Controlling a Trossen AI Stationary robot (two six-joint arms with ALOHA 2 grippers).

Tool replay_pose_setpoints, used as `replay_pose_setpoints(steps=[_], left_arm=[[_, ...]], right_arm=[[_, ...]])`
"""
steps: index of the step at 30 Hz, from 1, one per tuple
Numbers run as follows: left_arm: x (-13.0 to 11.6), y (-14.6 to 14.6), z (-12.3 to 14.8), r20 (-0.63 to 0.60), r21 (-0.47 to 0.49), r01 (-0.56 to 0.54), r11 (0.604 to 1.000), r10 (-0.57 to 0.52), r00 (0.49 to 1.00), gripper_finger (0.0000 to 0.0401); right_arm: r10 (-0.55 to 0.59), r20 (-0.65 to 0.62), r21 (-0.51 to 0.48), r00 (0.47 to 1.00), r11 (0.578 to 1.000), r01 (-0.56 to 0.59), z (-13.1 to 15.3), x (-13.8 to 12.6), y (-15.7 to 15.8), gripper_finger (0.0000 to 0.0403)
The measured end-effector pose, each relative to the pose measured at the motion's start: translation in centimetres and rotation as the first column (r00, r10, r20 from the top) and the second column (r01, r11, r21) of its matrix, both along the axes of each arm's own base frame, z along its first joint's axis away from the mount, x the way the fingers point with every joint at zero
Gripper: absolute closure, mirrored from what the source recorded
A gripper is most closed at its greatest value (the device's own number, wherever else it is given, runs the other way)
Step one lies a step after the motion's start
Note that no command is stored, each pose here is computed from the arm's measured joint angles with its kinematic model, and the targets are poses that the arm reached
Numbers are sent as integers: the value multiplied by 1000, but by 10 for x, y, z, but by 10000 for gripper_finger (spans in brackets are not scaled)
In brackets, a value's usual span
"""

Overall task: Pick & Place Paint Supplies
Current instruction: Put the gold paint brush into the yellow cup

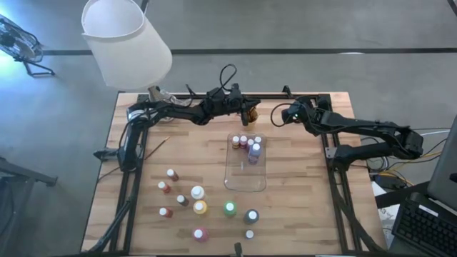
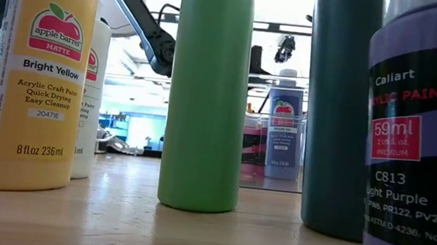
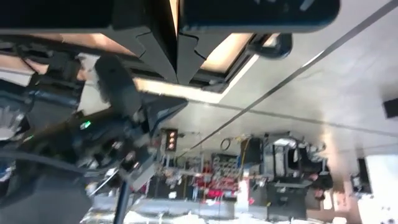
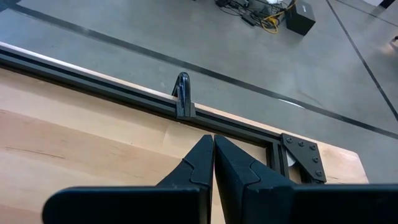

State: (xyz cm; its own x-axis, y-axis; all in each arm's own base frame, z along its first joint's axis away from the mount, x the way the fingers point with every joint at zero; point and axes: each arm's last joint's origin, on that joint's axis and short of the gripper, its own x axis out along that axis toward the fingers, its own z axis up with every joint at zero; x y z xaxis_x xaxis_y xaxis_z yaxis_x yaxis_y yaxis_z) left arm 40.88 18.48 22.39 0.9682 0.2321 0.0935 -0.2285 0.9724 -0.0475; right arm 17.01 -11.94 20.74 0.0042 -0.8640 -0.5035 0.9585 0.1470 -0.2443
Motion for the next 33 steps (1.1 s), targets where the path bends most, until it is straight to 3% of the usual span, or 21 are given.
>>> replay_pose_setpoints(steps=[13,26,33], left_arm=[[0,2,-6,-65,9,-17,1000,17,998,400],[0,1,-9,-105,21,-16,1000,18,994,345],[-7,-2,19,-45,32,-14,999,15,999,322]], right_arm=[[1,1,-2,1000,1000,-1,0,0,0,394],[1,1,-2,1000,1000,-1,0,0,0,394],[0,1,-2,1000,1000,0,0,0,0,394]])
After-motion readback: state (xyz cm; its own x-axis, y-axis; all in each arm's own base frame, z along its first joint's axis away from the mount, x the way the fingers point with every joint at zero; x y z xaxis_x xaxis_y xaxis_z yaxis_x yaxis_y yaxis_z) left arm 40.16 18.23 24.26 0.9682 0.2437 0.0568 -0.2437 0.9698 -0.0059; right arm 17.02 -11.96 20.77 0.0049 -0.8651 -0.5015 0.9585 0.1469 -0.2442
